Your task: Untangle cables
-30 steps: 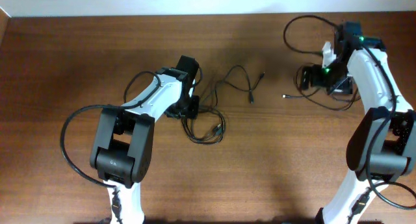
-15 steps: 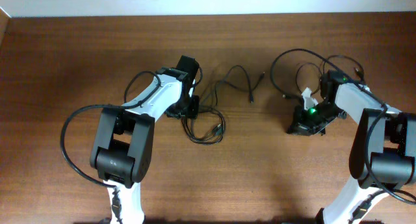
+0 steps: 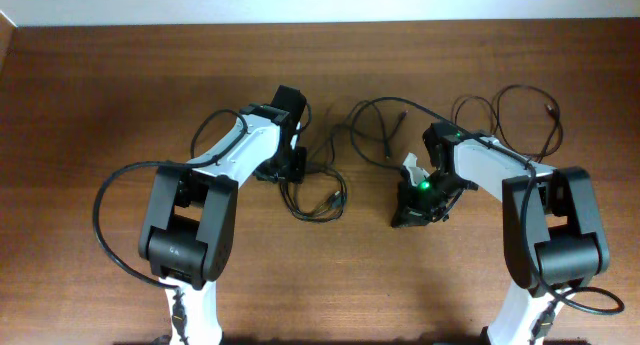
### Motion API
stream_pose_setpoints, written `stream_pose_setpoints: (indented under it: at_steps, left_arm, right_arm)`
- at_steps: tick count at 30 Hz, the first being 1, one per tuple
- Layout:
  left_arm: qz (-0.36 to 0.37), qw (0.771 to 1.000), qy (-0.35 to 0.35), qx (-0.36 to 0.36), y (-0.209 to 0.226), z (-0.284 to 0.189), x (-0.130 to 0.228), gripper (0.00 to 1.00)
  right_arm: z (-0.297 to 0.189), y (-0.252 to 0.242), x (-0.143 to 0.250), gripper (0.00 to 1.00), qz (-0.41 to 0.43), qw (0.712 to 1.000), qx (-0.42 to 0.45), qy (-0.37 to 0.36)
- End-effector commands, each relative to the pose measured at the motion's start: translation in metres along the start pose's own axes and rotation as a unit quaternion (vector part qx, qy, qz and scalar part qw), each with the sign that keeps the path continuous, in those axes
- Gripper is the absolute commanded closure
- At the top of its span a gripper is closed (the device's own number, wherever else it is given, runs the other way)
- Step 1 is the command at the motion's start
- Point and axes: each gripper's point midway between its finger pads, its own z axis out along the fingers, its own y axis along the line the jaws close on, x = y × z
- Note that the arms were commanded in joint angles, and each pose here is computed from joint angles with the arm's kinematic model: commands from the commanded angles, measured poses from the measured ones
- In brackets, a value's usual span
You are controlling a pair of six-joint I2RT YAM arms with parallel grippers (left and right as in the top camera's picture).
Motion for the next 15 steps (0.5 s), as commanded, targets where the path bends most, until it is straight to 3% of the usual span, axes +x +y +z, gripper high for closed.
stream_pose_setpoints:
  at_steps: [1, 7, 9, 15]
  left_arm:
    - [-0.001, 1.0, 0.011, 0.0, -0.001, 0.005, 0.007, 0.51]
    - [-0.001, 1.0, 0.01, 0.0, -0.001, 0.005, 0.007, 0.52]
    - [-0.001, 1.0, 0.01, 0.0, -0.001, 0.005, 0.007, 0.53]
    - [-0.001, 1.0, 0.01, 0.0, -0.001, 0.005, 0.007, 0.53]
  right_arm:
    - [0.013, -0.054, 0.006, 0.96, 0.031, 0.988, 0.153, -0.002]
    - [-0.016, -0.028, 0.014, 0.96, 0.014, 0.933, 0.336, -0.13]
    - [-0.015, -0.014, 0.016, 0.96, -0.022, 0.924, 0.353, -0.145]
    - [-0.016, -0.016, 0.015, 0.96, -0.017, 0.925, 0.351, -0.144]
